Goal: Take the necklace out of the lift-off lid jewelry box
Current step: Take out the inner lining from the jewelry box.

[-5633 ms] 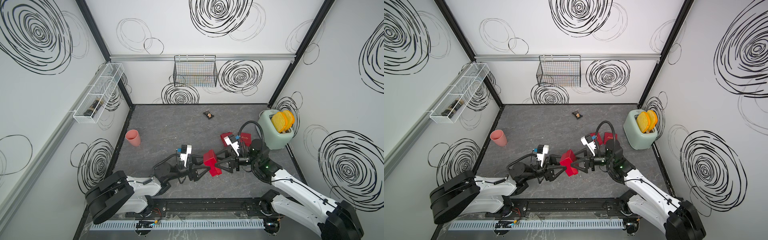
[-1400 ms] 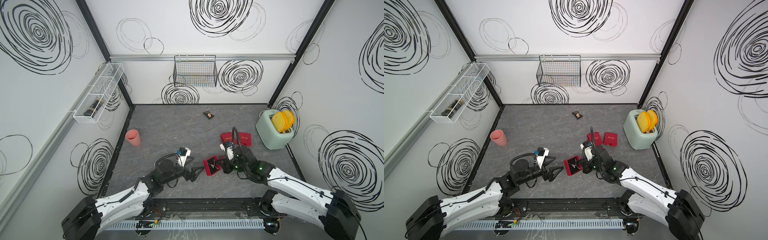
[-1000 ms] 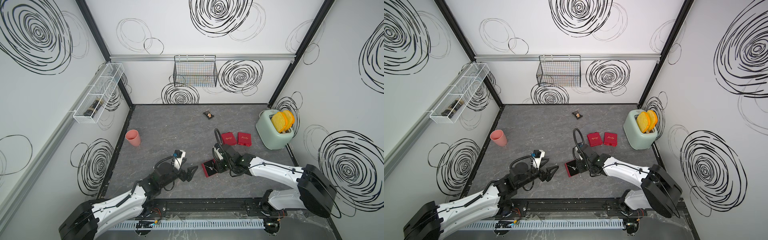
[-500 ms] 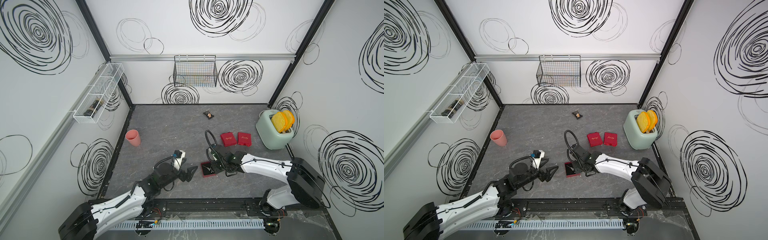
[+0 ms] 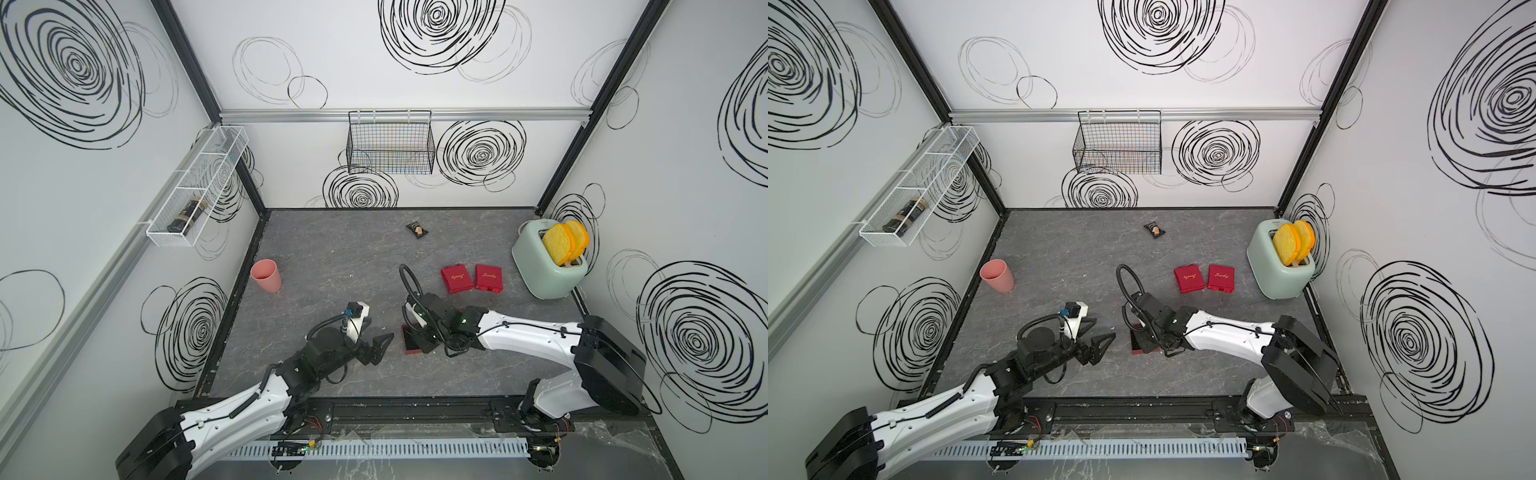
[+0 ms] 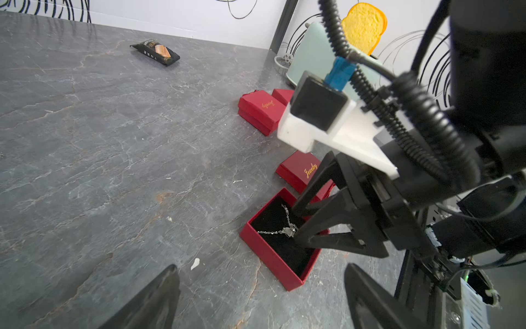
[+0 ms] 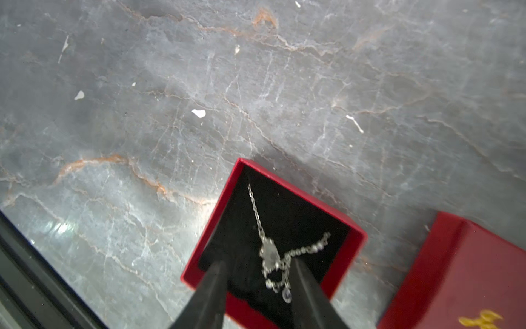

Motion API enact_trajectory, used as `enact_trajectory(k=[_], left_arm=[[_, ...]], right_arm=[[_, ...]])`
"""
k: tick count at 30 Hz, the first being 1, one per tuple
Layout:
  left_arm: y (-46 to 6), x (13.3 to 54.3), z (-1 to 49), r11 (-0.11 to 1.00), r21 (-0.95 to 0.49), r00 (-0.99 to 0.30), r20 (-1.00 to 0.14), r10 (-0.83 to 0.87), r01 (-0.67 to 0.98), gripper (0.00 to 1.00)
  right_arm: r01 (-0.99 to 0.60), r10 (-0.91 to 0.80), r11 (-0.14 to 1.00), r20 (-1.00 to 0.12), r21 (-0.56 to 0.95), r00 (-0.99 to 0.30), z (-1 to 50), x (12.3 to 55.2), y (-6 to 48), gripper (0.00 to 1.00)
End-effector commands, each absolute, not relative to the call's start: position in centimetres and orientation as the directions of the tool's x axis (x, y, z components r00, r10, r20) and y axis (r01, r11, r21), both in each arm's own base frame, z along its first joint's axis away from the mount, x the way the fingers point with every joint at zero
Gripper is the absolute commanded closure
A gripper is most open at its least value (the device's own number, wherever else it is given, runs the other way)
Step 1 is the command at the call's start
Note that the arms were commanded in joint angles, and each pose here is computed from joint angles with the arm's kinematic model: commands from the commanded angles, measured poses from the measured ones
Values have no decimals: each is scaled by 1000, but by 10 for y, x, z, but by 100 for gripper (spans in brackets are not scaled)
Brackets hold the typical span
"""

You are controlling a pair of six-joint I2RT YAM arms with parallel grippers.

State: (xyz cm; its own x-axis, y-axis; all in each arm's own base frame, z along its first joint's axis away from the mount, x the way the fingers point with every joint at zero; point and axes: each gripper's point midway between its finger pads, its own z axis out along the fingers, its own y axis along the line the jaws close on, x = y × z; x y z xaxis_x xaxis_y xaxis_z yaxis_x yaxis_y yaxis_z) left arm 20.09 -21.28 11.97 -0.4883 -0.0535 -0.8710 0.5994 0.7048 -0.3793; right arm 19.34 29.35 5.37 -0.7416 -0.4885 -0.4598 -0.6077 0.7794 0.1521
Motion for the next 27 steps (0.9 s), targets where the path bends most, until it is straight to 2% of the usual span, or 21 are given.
enact_trajectory(k=[1, 17, 23, 27], left_arm=[[-211, 202, 124, 704, -383, -474, -877, -74, 599, 8], [-214, 203, 113, 705, -396, -498, -864, -69, 589, 10], [-215, 204, 110, 709, -395, -504, -862, -65, 584, 10], [-216, 204, 110, 709, -393, -503, -862, -62, 585, 10]], right_arm=[[-638, -512, 759, -485, 130, -708, 55, 200, 305, 54], [-651, -566, 756, -429, 71, -704, 25, 200, 301, 54], [-654, -573, 752, -413, 78, -708, 17, 198, 301, 63], [-657, -577, 749, -403, 87, -711, 12, 195, 301, 73]])
